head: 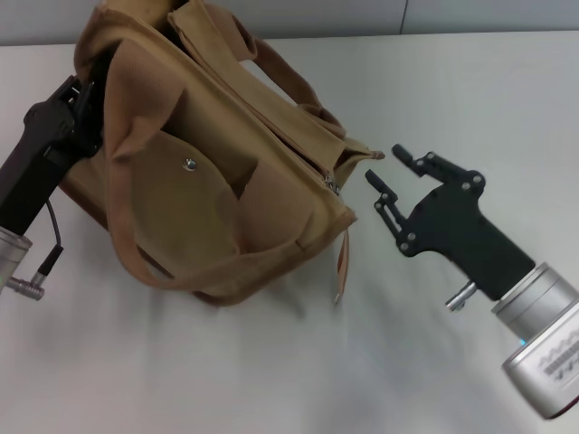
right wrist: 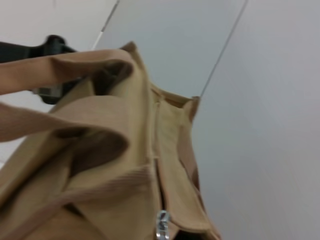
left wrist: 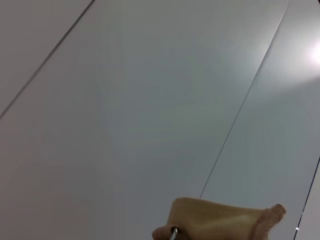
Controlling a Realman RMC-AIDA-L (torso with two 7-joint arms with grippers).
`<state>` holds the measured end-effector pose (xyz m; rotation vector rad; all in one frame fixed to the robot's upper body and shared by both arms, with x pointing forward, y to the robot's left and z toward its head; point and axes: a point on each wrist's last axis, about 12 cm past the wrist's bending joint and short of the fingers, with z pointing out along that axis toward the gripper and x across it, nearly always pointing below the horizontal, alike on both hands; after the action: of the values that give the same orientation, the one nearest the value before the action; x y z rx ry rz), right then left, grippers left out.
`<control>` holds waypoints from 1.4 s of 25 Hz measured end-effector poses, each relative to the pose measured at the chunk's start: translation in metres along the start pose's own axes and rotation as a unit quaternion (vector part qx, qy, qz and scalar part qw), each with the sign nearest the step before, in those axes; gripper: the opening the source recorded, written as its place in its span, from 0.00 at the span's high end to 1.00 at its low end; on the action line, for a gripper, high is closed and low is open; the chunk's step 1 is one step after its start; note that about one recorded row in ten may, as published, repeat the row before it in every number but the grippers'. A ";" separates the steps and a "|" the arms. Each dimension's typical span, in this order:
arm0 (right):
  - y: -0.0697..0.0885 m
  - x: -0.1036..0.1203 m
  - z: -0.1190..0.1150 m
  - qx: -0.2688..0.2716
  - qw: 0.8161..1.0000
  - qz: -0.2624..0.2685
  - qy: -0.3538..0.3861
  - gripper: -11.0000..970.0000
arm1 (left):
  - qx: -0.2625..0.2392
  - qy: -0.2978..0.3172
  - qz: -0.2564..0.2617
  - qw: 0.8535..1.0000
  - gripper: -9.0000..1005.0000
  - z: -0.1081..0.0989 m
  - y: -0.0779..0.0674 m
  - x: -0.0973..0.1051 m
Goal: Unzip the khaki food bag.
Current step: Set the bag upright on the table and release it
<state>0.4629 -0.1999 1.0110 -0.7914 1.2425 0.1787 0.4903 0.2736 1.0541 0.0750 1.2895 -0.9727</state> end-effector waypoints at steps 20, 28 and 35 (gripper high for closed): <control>-0.007 0.004 0.024 -0.040 0.999 0.015 0.011 0.64 | 0.002 0.005 -0.004 1.000 0.79 0.002 -0.001 0.003; -0.013 0.000 0.030 -0.021 0.999 0.045 -0.002 0.89 | 0.002 0.008 -0.005 1.000 0.79 0.001 -0.002 0.004; -0.080 -0.017 0.073 0.002 0.976 0.204 -0.070 0.92 | -0.003 0.036 -0.003 0.999 0.79 -0.005 -0.001 0.010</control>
<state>0.5563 -0.2077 1.0684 -0.5025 1.2586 0.5565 0.4853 0.2696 1.0448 0.1027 1.3599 -0.9777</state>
